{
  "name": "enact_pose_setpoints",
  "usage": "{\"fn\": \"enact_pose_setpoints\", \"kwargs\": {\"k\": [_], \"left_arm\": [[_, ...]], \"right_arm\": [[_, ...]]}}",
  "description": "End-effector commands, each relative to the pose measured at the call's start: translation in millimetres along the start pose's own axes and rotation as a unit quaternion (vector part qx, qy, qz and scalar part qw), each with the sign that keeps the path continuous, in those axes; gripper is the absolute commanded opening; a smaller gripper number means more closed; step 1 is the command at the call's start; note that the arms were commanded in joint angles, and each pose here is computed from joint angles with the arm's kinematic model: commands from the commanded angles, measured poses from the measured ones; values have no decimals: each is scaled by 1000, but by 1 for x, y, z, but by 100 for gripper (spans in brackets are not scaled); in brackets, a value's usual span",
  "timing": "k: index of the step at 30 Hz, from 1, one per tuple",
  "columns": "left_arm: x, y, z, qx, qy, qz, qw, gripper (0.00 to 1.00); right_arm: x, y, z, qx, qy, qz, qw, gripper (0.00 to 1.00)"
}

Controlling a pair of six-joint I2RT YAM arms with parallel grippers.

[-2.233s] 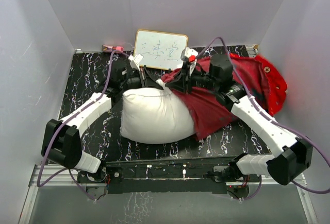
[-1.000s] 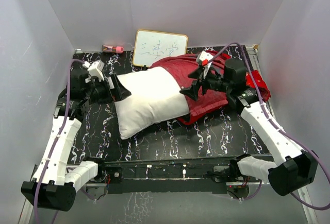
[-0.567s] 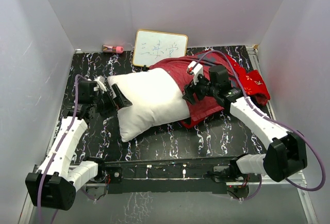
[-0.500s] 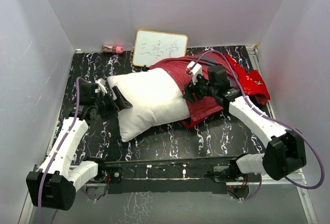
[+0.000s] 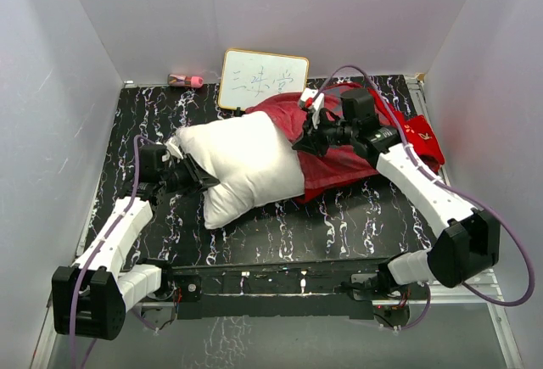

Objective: Put the pillow into the pillowcase

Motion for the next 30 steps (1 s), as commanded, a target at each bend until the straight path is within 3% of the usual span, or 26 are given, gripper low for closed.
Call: {"fn": "enact_pose_setpoints", "kwargs": {"k": [1, 8, 11, 14, 15, 18, 20, 22, 24, 25, 27, 30], "left_arm": [[-9, 4, -33, 116, -37, 2, 993, 21], [-23, 13, -62, 177, -62, -20, 982, 13], [-24, 14, -66, 188, -59, -23, 980, 11], [-23, 14, -63, 179, -54, -27, 982, 10], [-23, 14, -60, 170, -54, -30, 984, 14], [-22, 16, -49, 113, -42, -44, 992, 44], [-22, 22, -45, 80, -55, -52, 994, 64], [-23, 30, -43, 55, -72, -61, 994, 77], [-23, 39, -44, 34, -95, -65, 993, 86], [-23, 43, -46, 28, -101, -73, 992, 90], [-23, 52, -51, 23, -115, -92, 989, 97], [-22, 69, -61, 23, -133, -108, 985, 97]], "right_arm": [[-70, -7, 29, -146, 58, -105, 982, 8], [-126, -43, 59, -246, 132, -151, 948, 8], [-116, -57, 74, -280, 147, -141, 938, 8], [-81, -73, 74, -277, 138, -96, 946, 8], [-67, -79, 70, -259, 131, -70, 955, 7], [-35, -88, 47, -203, 116, 0, 972, 12], [-34, -84, 26, -172, 93, 14, 981, 25], [-40, -74, 10, -137, 104, 17, 985, 45], [-45, -63, 1, -112, 144, 35, 983, 70], [-47, -57, -4, -99, 158, 48, 981, 77], [-47, -45, -15, -76, 170, 71, 980, 83], [-47, -24, -25, -46, 178, 92, 979, 86]]}}
Point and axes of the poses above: each gripper's point midway between its finger pads, its own y axis back along the fingers, its own z axis along the line the jaws close on, x = y × z, the point moved 7 cm from there along y, back along the fingers, and after that the axes turned 4 degrees about y, right-handed, at the moved point
